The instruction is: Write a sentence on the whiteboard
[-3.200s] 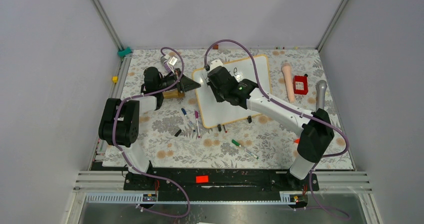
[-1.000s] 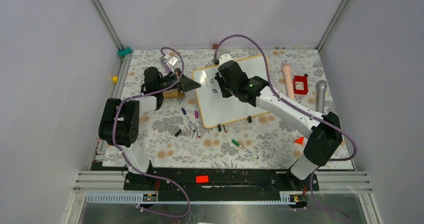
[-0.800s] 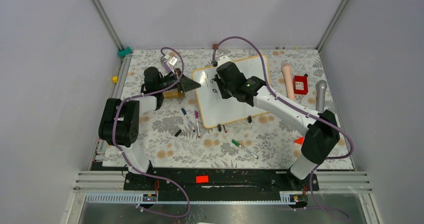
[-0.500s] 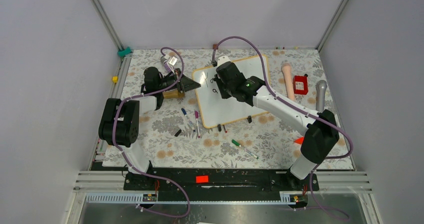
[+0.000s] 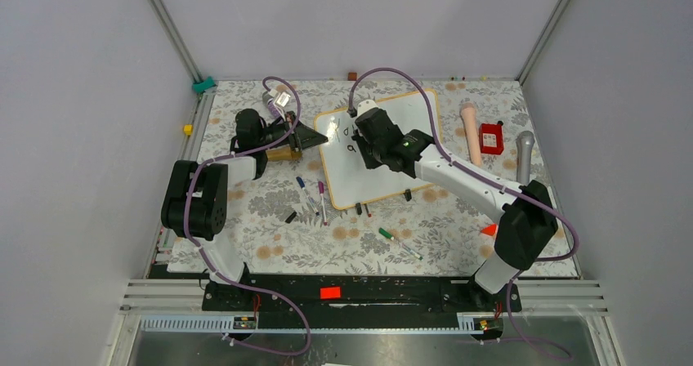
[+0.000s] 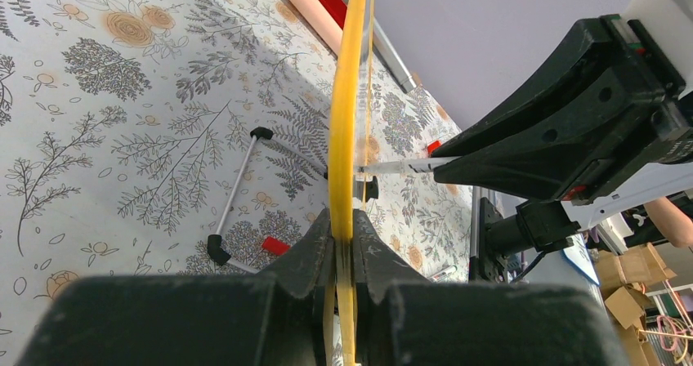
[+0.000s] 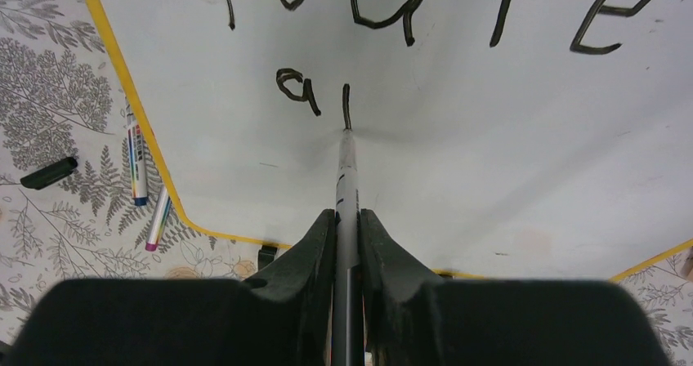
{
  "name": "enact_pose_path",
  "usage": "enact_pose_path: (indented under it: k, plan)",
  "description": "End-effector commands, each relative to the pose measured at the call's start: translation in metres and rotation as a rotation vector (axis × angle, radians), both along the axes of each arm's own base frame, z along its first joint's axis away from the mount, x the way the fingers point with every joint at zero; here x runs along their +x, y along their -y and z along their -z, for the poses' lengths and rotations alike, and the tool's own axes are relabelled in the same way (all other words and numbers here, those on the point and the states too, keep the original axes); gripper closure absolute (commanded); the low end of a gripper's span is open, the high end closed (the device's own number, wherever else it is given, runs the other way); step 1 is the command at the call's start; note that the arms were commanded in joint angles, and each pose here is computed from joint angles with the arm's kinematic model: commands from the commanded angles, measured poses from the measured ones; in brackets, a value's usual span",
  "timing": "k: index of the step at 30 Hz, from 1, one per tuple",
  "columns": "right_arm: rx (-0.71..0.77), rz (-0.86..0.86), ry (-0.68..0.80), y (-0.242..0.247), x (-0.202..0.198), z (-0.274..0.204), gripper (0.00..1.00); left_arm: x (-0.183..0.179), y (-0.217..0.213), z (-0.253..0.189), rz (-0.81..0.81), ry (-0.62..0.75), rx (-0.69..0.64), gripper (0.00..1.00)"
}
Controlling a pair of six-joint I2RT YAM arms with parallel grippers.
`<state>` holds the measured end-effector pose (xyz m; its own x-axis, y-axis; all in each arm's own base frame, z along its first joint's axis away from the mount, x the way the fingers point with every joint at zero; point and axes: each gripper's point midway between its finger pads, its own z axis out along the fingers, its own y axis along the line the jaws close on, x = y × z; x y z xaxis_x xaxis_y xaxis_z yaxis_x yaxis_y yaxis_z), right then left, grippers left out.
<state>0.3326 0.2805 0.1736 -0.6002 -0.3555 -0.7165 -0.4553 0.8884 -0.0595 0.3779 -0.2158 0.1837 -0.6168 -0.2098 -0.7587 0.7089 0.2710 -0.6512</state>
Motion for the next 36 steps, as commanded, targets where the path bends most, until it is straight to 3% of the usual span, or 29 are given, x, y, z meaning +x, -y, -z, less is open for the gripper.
enact_pose_path:
  k: [1,20,36]
  plan:
    - [-0.019,0.013,-0.015,0.007,-0.001,0.009,1.0,-0.001,0.003,-0.024,0.046,0.158,0.009,0.98]
    - [0.027,0.046,0.061,-0.005,0.031,-0.025,1.0,-0.001,0.003,-0.024,0.046,0.158,0.009,0.98]
    - [0.011,0.098,0.041,0.02,0.028,-0.014,1.0,0.0,0.003,-0.025,0.046,0.16,0.009,0.98]
